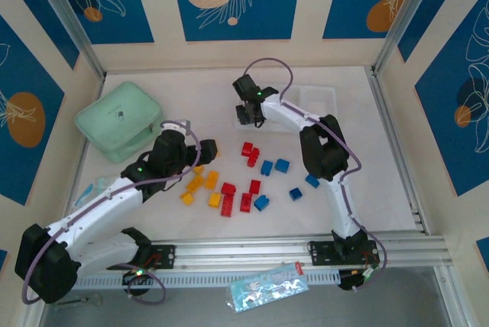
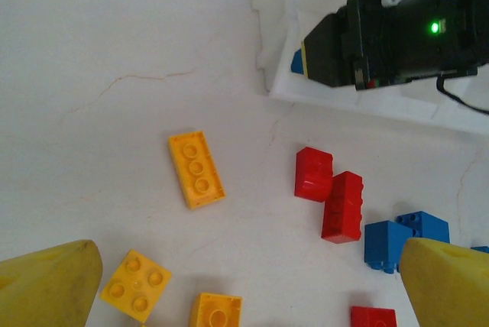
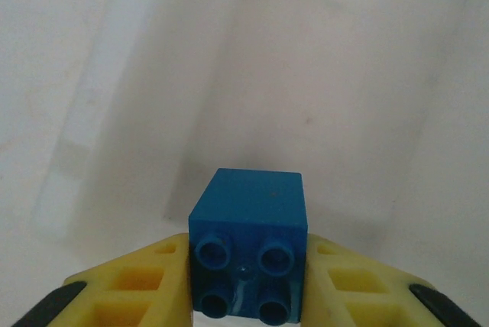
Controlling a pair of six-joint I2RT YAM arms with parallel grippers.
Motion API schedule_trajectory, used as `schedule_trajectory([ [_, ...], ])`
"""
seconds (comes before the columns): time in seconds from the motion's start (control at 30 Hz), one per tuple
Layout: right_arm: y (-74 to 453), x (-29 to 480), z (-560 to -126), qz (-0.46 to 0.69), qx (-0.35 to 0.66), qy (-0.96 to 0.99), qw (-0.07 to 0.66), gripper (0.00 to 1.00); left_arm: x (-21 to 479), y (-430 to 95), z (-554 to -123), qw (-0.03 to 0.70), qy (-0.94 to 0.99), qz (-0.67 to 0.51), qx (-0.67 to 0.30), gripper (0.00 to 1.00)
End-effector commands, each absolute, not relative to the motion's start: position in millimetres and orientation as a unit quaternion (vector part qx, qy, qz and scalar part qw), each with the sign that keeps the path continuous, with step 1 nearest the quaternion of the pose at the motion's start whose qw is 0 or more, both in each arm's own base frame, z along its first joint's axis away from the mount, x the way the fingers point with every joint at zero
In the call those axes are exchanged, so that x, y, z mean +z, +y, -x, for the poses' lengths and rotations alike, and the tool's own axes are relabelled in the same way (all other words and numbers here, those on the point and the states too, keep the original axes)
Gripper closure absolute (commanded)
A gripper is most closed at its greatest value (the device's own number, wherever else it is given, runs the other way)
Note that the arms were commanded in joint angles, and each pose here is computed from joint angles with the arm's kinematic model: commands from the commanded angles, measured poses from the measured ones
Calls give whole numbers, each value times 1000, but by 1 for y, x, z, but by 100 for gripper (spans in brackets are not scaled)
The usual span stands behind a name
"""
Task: Sort the legos into containers by color
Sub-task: Place the lego in the container, then pick up the lego from the center of the table.
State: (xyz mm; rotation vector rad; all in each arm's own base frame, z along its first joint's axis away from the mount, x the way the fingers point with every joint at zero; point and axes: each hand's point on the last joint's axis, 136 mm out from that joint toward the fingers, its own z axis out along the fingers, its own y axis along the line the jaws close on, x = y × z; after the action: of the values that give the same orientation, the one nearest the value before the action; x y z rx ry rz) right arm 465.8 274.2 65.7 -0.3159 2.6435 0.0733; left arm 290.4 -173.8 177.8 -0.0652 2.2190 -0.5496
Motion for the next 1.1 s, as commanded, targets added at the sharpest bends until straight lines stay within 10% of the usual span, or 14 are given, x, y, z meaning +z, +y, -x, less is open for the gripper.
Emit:
schedule_trajectory([
  [0.0, 269, 89, -453, 103, 34, 963, 245, 64, 180, -170, -287, 415, 880, 38, -227, 1],
  [0.57, 257, 178, -403, 93, 112, 943, 299, 37, 180, -192, -281, 377, 880, 44, -284, 1],
  [1.07, 170, 123, -296, 26, 80, 975, 204, 24, 167, -252, -253, 354, 875, -33, -328, 1],
])
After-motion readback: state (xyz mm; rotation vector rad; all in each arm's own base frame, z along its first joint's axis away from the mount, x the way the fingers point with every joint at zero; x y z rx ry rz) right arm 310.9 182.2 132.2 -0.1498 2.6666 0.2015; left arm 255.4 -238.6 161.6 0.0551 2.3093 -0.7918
